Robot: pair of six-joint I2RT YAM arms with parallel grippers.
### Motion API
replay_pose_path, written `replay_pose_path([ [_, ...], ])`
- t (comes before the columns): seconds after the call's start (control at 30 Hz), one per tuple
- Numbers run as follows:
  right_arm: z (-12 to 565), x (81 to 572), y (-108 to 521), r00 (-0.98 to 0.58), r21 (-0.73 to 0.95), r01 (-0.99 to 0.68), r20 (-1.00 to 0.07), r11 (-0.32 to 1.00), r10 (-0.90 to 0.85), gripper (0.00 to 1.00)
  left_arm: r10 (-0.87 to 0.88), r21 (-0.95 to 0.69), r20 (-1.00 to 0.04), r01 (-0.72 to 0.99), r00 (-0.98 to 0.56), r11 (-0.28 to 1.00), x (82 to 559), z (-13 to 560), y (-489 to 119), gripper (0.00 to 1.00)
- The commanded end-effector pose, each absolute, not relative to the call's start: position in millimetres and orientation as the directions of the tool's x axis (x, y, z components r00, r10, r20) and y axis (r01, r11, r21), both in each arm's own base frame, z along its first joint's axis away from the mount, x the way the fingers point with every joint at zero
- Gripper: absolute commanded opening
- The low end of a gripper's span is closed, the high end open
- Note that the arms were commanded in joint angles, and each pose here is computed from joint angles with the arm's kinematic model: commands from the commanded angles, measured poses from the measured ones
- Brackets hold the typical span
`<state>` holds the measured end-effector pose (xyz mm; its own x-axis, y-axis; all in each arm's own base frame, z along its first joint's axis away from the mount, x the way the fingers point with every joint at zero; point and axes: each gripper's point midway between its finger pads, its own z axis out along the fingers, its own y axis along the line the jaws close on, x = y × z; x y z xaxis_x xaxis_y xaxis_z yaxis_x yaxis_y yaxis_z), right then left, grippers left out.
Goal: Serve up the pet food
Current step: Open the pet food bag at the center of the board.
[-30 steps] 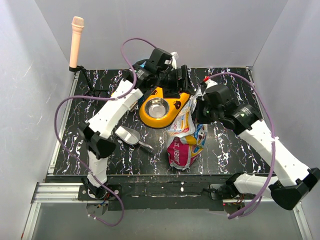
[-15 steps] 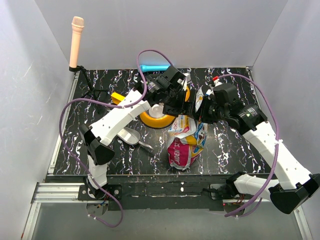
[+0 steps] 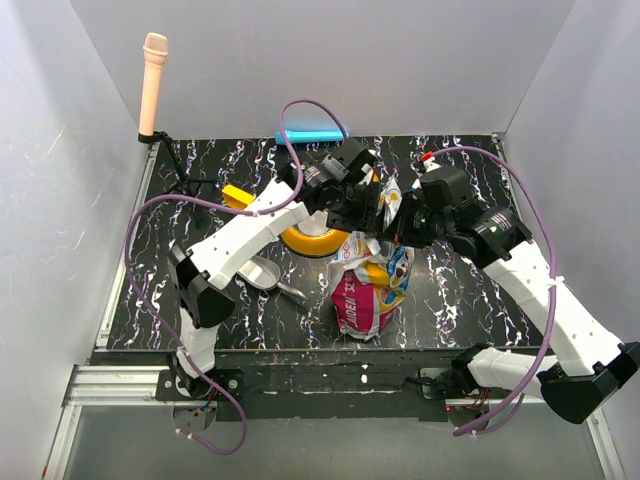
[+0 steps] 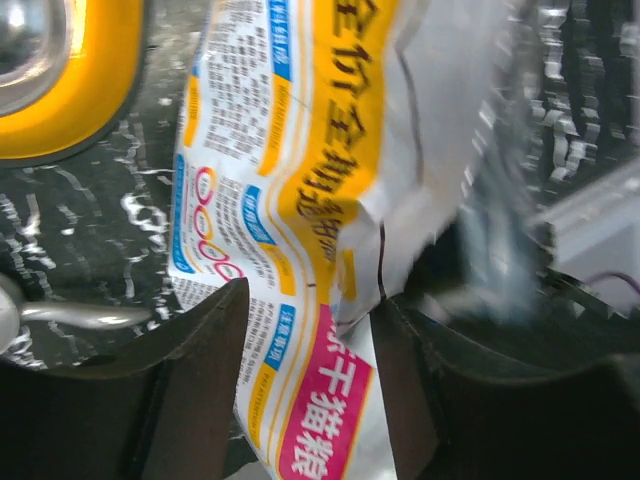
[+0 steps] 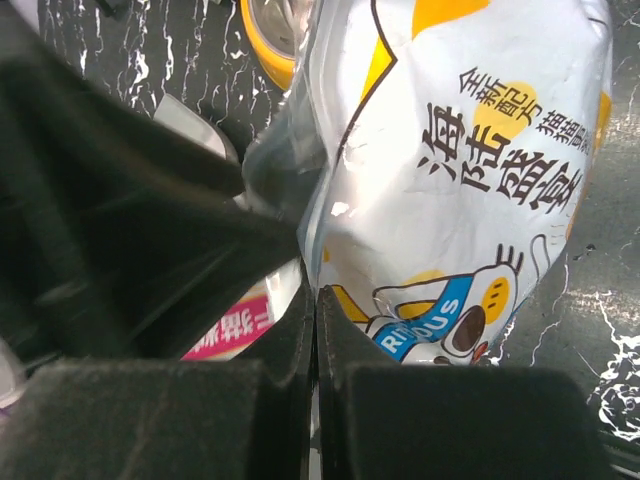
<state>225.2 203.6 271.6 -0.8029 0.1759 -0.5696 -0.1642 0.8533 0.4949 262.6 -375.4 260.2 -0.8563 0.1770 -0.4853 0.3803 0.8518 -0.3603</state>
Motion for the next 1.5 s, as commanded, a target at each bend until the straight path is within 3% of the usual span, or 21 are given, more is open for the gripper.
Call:
replay_pose_path([
  [0.0,290,205,197,-0.807,0.458,-0.146,-0.568,0.877,0.162,0.01,0.247,-0.038,-0.448,0.294,-0.859,0.955,287,216,-316,0.48],
  [0.1,286,204,192,-0.801,0.450,-0.114,-0.570,0.886,0.186,0.01,0.231,-0.150,-0.473,0.336,-0.850,0.930,285,230,-337,0.47],
  [0.23,287,208,185,-0.798,0.410,-0.080,-0.573,0.909,0.188,0.01,0.196,-0.335,-0.435,0.360,-0.879,0.871,278,242,-370,0.69],
  [0.33,286,212,181,-0.804,0.375,-0.057,-0.567,0.925,0.180,0.01,0.129,-0.523,-0.386,0.332,-0.913,0.785,278,256,-396,0.74],
  [0.43,284,210,178,-0.824,0.345,-0.016,-0.537,0.938,0.183,0.01,0.086,-0.584,-0.379,0.310,-0.921,0.750,286,264,-399,0.75],
  [0.5,286,207,176,-0.831,0.347,-0.003,-0.522,0.938,0.190,0.01,0.079,-0.608,-0.370,0.306,-0.926,0.732,292,265,-401,0.67],
  [0.7,273,195,155,-0.869,0.229,0.089,-0.457,0.969,0.188,0.01,0.161,-0.615,-0.373,0.374,-0.914,0.694,290,267,-408,0.00],
  [0.8,265,191,156,-0.890,0.205,0.110,-0.416,0.973,0.188,0.05,0.136,-0.715,-0.359,0.366,-0.923,0.595,276,296,-419,0.00],
  [0.87,263,194,161,-0.892,0.214,0.117,-0.407,0.970,0.197,0.13,0.093,-0.784,-0.326,0.324,-0.941,0.530,268,315,-425,0.00],
  [0.93,262,200,170,-0.891,0.238,0.126,-0.400,0.963,0.215,0.29,0.064,-0.844,-0.303,0.299,-0.951,0.446,263,335,-434,0.00],
  [1.03,268,209,178,-0.892,0.221,0.159,-0.384,0.962,0.236,0.43,0.036,-0.868,-0.302,0.290,-0.953,0.404,257,356,-437,0.00],
  [1.23,264,197,173,-0.907,0.050,0.218,-0.358,0.975,0.221,0.52,-0.010,-0.871,-0.341,0.312,-0.940,0.379,259,381,-435,0.00],
  [1.33,245,173,148,-0.880,0.031,0.341,-0.340,0.939,0.331,0.51,-0.027,-0.864,-0.382,0.347,-0.924,0.365,259,395,-432,0.00],
  [1.4,237,165,138,-0.871,0.035,0.354,-0.351,0.935,0.343,0.59,-0.036,-0.856,-0.411,0.372,-0.911,0.360,258,403,-427,0.00],
  [1.47,232,162,131,-0.878,0.015,0.336,-0.358,0.942,0.318,0.59,-0.036,-0.853,-0.422,0.384,-0.906,0.353,256,408,-425,0.00],
])
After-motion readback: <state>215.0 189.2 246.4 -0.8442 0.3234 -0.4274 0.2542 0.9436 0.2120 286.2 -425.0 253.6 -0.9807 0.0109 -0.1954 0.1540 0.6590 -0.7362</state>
